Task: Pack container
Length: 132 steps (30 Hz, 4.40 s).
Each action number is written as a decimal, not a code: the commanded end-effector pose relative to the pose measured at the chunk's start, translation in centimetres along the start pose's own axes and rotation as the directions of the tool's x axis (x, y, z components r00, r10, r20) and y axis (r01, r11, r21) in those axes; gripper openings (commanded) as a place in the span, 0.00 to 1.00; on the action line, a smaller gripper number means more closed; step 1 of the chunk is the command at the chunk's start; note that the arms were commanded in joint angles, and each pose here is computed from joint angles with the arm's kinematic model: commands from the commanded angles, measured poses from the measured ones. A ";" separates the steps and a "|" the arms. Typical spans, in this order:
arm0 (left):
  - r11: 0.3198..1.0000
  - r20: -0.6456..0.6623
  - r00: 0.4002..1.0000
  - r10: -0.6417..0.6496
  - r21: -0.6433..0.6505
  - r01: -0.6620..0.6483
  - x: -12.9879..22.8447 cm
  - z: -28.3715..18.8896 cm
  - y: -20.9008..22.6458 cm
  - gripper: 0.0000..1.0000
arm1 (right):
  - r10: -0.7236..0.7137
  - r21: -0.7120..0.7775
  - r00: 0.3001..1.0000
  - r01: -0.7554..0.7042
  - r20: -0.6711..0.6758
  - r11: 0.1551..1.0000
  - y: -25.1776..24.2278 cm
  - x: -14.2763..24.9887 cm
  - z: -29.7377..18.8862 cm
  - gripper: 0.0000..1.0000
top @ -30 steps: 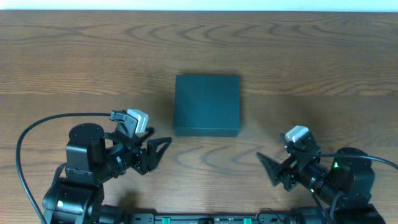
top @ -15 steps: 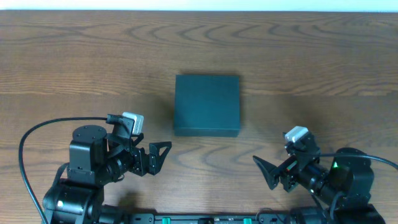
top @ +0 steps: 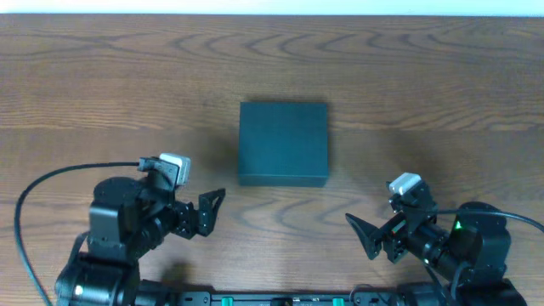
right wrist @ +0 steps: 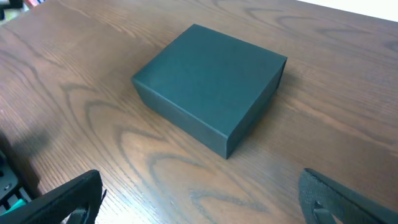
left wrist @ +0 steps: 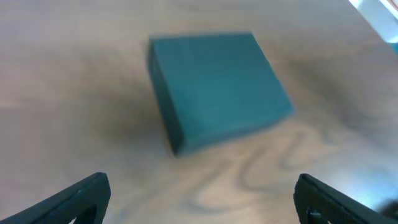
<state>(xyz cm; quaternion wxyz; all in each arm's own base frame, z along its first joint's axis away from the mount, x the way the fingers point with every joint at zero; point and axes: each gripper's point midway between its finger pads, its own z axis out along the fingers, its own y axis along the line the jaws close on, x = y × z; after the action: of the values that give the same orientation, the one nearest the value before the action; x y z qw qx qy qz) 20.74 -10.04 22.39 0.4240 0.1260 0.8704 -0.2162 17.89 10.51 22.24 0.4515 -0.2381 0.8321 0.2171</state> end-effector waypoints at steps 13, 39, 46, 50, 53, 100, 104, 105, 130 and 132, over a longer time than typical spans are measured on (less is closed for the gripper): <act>0.971 0.206 0.963 0.174 -0.201 -0.133 6.8 3.9 5.5 0.95 | 0.020 -0.003 1.000 -0.020 -0.001 1.000 0.0 0.2 0.0 0.99; 0.965 0.407 0.890 0.206 -0.235 -0.116 5.4 4.6 6.4 0.95 | 0.019 -0.003 1.000 -0.019 -0.001 1.000 0.0 0.2 0.0 0.99; 0.965 0.407 0.890 0.206 -0.234 -0.116 5.4 4.6 6.4 0.95 | 0.019 -0.003 1.000 -0.019 -0.001 1.000 0.0 0.2 0.0 0.99; 0.965 0.407 0.890 0.206 -0.234 -0.116 5.4 4.6 6.4 0.95 | 0.019 -0.003 1.000 -0.019 -0.001 1.000 0.0 0.2 0.0 0.99; 0.965 0.407 0.890 0.206 -0.234 -0.116 5.4 4.6 6.4 0.96 | 0.001 0.018 1.000 0.000 -0.009 1.000 -0.3 0.4 0.0 0.99; 0.965 0.407 0.890 0.206 -0.234 -0.116 5.4 4.6 6.4 0.96 | -0.206 0.261 0.952 0.145 0.227 0.955 -4.9 6.3 5.2 0.99; 0.965 0.407 0.890 0.206 -0.234 -0.116 5.4 4.6 6.4 0.95 | -0.206 0.261 0.952 0.145 0.227 0.955 -4.9 6.3 5.2 0.99; 0.965 0.407 0.890 0.206 -0.234 -0.116 5.4 4.6 6.4 0.95 | -0.206 0.261 0.952 0.145 0.227 0.955 -4.9 6.3 5.2 0.99; 0.965 0.407 0.890 0.206 -0.235 -0.116 5.4 4.6 6.4 0.95 | -0.206 0.261 0.952 0.145 0.227 0.955 -4.9 6.3 5.2 0.99; 0.965 0.407 0.890 0.206 -0.234 -0.116 5.4 4.6 6.4 0.96 | -0.206 0.261 0.952 0.145 0.227 0.955 -4.9 6.3 5.2 0.99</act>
<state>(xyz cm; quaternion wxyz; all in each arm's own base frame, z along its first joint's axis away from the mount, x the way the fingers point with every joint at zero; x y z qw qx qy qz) 23.07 -6.69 15.40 0.6427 0.1011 0.7497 -0.1210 21.20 8.27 13.60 0.5949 -0.2217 0.7656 0.1041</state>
